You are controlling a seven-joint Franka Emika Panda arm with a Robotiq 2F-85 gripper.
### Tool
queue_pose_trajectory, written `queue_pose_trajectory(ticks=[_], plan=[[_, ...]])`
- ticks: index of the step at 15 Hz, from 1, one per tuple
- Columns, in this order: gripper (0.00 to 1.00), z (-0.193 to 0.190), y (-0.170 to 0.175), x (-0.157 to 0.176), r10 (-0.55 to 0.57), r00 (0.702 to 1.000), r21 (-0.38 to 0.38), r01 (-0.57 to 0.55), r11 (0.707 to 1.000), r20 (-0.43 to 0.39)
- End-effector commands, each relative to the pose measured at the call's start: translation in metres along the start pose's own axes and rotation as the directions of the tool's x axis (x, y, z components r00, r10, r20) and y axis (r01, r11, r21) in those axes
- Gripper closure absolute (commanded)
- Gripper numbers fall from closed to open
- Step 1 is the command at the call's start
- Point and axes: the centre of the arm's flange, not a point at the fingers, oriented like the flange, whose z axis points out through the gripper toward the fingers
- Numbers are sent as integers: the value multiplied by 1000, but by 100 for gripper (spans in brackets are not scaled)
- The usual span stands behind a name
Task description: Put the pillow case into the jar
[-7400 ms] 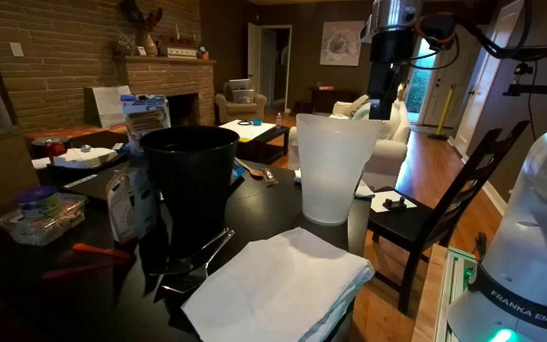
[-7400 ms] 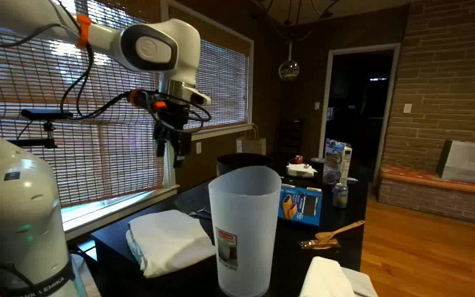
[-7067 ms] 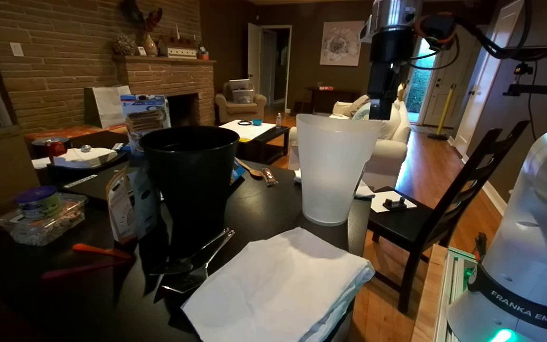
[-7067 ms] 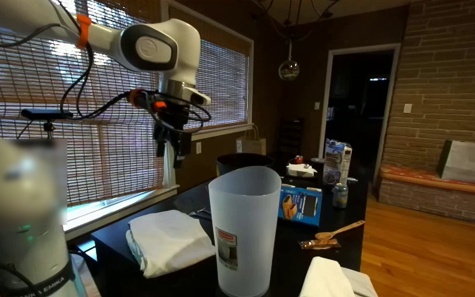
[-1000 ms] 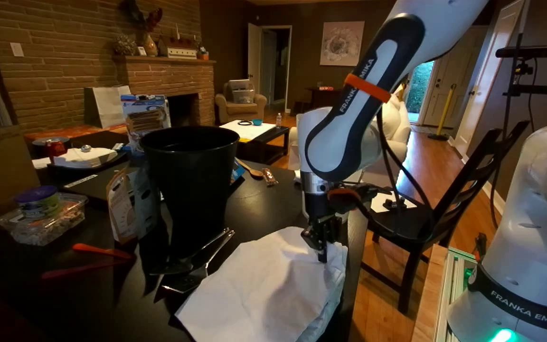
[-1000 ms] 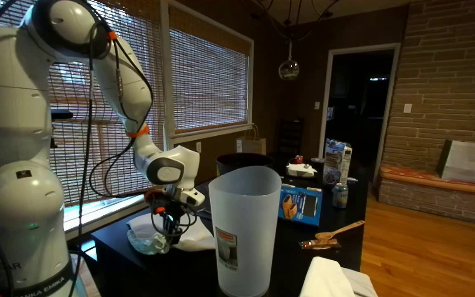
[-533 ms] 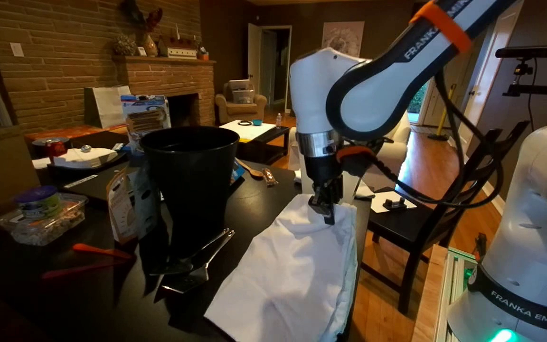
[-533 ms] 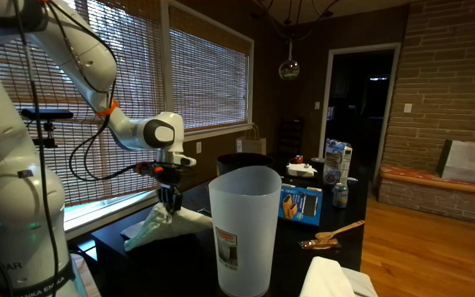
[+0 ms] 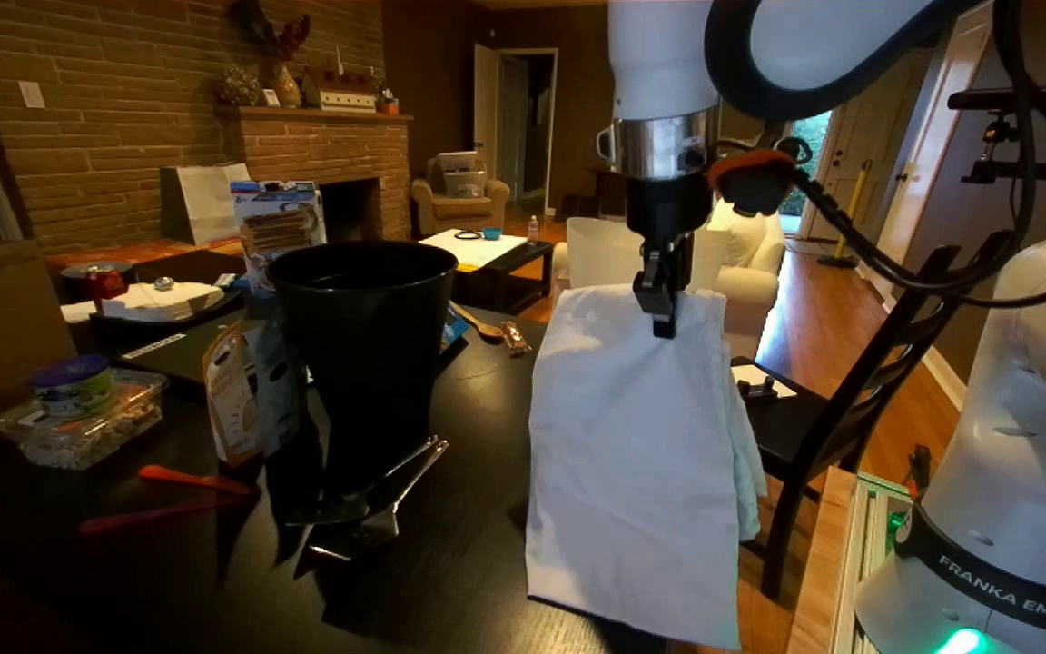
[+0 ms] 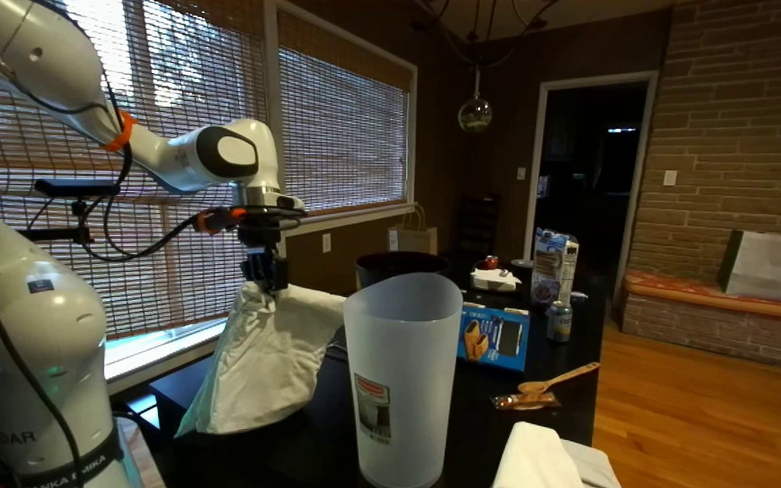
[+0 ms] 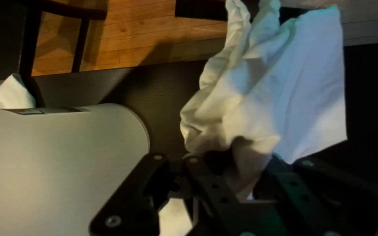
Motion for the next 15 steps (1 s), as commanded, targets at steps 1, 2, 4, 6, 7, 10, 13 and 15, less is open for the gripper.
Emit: queue_pose_trajectory(ticks=[1,2,4,6,7,10,13,15], plan=[[89,-8,2,-2,-1,1000,-1,1,1000,-10],[89,-12,4,-4,0,1000,-2,0,1000,-16],[89,-13,4,-5,0,1000,-2,-1,1000,-18],[97,-20,6,-3,-10,999,10,11,1000,-44],[97,-34,12,-1,-29,997,6,30,1000,-78],[97,-82,29,-3,-127,974,-39,122,992,-189],[97,-120,43,-8,-187,949,-59,178,982,-255],[97,-142,58,-14,-192,943,-72,179,981,-271]])
